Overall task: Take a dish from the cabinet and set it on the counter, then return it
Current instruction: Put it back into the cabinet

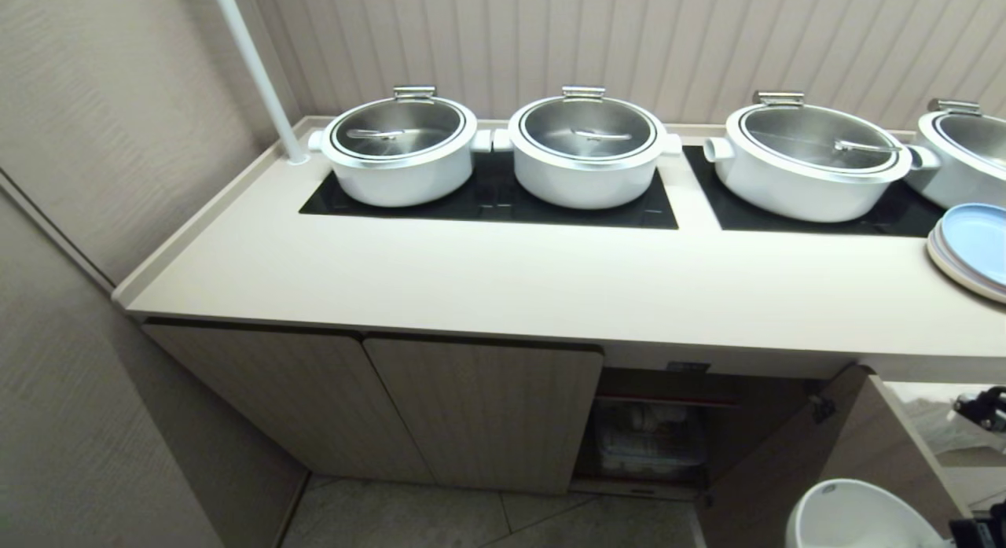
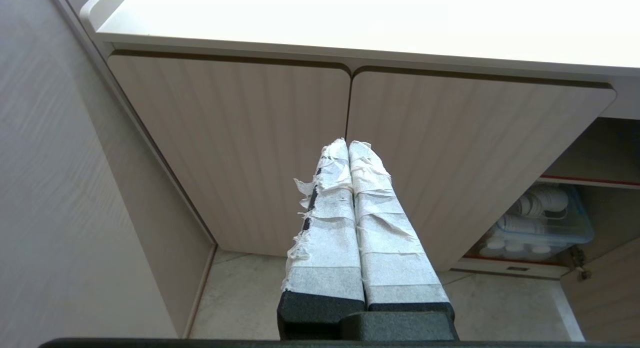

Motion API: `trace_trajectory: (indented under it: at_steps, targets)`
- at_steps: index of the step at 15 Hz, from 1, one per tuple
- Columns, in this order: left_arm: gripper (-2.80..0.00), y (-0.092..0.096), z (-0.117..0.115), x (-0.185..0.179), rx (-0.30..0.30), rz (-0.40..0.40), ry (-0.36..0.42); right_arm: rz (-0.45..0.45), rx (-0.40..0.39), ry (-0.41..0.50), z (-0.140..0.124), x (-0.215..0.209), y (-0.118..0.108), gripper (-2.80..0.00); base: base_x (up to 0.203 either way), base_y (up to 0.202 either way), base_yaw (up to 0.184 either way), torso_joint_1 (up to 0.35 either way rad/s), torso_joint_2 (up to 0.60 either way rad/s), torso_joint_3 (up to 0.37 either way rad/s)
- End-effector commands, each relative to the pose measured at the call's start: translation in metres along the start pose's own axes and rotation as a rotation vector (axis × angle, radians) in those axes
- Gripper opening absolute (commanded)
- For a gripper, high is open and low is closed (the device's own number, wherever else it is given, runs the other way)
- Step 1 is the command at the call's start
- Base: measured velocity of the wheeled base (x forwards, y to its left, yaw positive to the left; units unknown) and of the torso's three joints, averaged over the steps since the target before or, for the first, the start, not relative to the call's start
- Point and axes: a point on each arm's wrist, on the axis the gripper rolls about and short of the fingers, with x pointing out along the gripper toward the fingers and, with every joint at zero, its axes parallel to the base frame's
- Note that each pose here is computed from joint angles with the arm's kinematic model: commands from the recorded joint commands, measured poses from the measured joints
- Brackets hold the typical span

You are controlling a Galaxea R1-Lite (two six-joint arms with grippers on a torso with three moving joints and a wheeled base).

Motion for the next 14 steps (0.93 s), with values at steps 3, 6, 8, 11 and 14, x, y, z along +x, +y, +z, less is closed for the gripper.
trace_trajectory:
  at_steps: [3,6,8,11,14]
  targets:
    - [-2.8,0.0,-0.0001,0.0,-0.001,0.001,-0.001,0.032,-0.008,0.011,-0.0007,-0.0001,0.0018,-2.8,0.0,0.0,0.0,0.0,0.0,0.0]
    - [-2.8,0.0,0.0004,-0.0001,-0.001,0.0,-0.002,0.032,-0.009,0.024,-0.0011,0.0009,0.0019,-2.8,0.0,0.0,0.0,0.0,0.0,0.0]
    - [-2.8,0.0,-0.0001,0.0,-0.001,0.001,-0.001,0.034,-0.011,0.026,0.0002,0.0013,0.0026,-2.8,0.0,0.0,0.0,0.0,0.0,0.0]
    - [-2.8,0.0,0.0001,-0.0001,-0.001,0.0,-0.001,0.035,-0.013,0.034,0.001,0.0029,0.0027,-2.8,0.0,0.0,0.0,0.0,0.0,0.0]
    - [-2.8,0.0,0.0,0.0,-0.001,0.001,-0.001,0.036,-0.014,0.048,0.0004,0.0047,0.0029,-2.8,0.0,0.0,0.0,0.0,0.0,0.0]
